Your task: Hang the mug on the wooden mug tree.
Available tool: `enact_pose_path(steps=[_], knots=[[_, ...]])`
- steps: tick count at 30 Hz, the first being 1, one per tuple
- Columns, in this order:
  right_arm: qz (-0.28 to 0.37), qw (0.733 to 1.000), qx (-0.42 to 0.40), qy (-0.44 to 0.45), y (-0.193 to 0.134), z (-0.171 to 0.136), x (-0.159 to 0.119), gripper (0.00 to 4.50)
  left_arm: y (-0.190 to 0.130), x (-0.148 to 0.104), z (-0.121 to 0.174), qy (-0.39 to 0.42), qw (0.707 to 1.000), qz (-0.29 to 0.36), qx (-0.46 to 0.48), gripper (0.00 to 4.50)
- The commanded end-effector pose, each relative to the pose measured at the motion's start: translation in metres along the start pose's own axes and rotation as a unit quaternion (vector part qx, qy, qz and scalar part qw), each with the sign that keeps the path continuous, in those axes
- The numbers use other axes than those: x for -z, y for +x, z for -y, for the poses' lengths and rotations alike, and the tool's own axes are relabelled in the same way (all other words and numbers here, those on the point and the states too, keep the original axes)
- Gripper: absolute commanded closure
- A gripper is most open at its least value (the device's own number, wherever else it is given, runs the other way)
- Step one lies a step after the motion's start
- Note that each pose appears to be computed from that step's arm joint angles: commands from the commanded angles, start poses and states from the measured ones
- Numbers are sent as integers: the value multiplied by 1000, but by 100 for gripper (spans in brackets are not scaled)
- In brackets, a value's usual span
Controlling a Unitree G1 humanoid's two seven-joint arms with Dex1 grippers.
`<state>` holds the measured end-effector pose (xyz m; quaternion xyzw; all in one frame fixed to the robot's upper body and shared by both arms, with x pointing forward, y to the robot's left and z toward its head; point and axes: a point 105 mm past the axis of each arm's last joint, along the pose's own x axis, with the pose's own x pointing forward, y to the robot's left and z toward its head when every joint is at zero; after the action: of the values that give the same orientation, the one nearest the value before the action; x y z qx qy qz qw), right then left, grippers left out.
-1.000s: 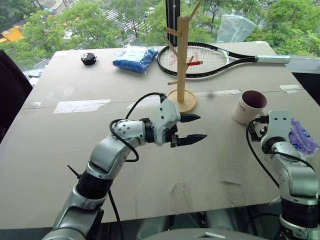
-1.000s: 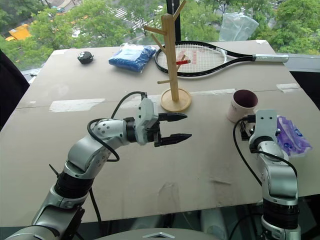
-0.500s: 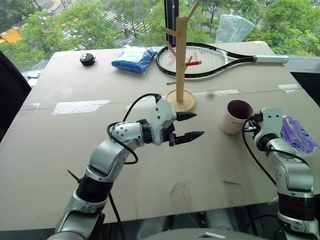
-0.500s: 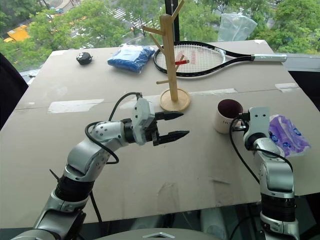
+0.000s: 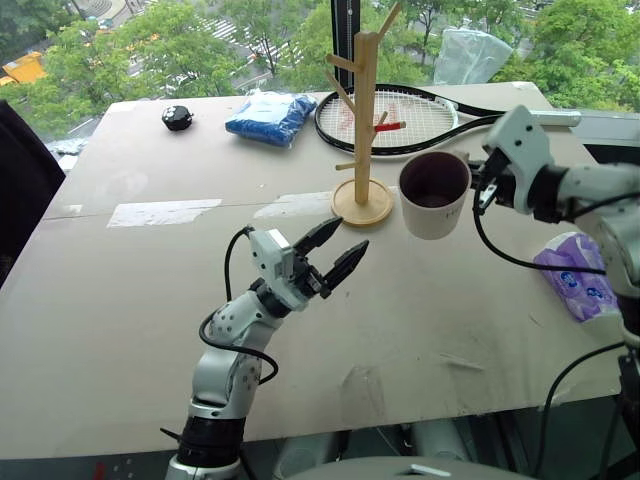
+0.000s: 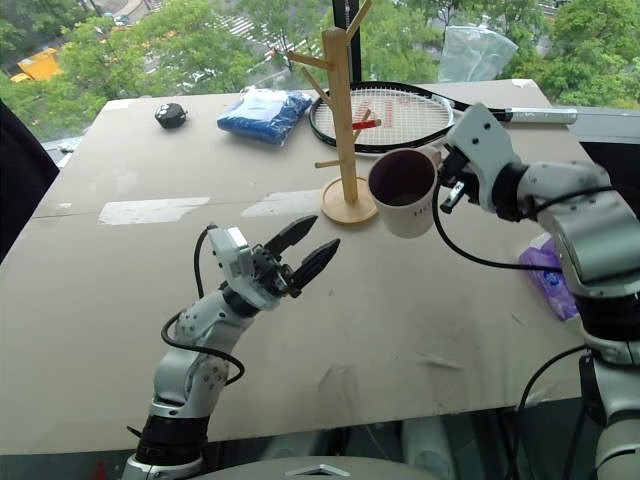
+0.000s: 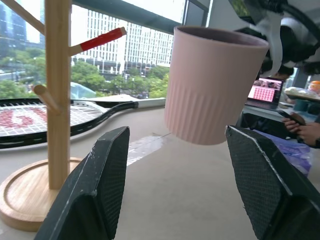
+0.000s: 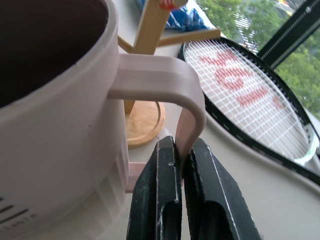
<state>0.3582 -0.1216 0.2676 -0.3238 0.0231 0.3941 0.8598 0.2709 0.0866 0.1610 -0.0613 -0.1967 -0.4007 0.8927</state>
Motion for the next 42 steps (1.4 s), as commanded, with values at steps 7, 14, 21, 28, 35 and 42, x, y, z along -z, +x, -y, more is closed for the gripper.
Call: enact_pose_path(steps=[7,14,21,28,35,42], knots=[[-12,992,-37,-123,22,33,-23,449,3,-29,4,51,995,66,-58,136],[-12,988,-43,-146,40,45,-25,449,1,-29,8,53,994,66,-70,136],[11,985,-52,-162,56,48,-42,449,-2,-32,6,57,992,71,-89,136],[30,982,-64,-174,64,44,-53,449,-3,-33,2,61,990,73,-100,136],[34,979,-75,-188,62,41,-56,449,-3,-32,0,57,990,74,-103,136],[43,974,-82,-205,56,36,-68,449,-2,-31,-1,52,991,73,-100,136]])
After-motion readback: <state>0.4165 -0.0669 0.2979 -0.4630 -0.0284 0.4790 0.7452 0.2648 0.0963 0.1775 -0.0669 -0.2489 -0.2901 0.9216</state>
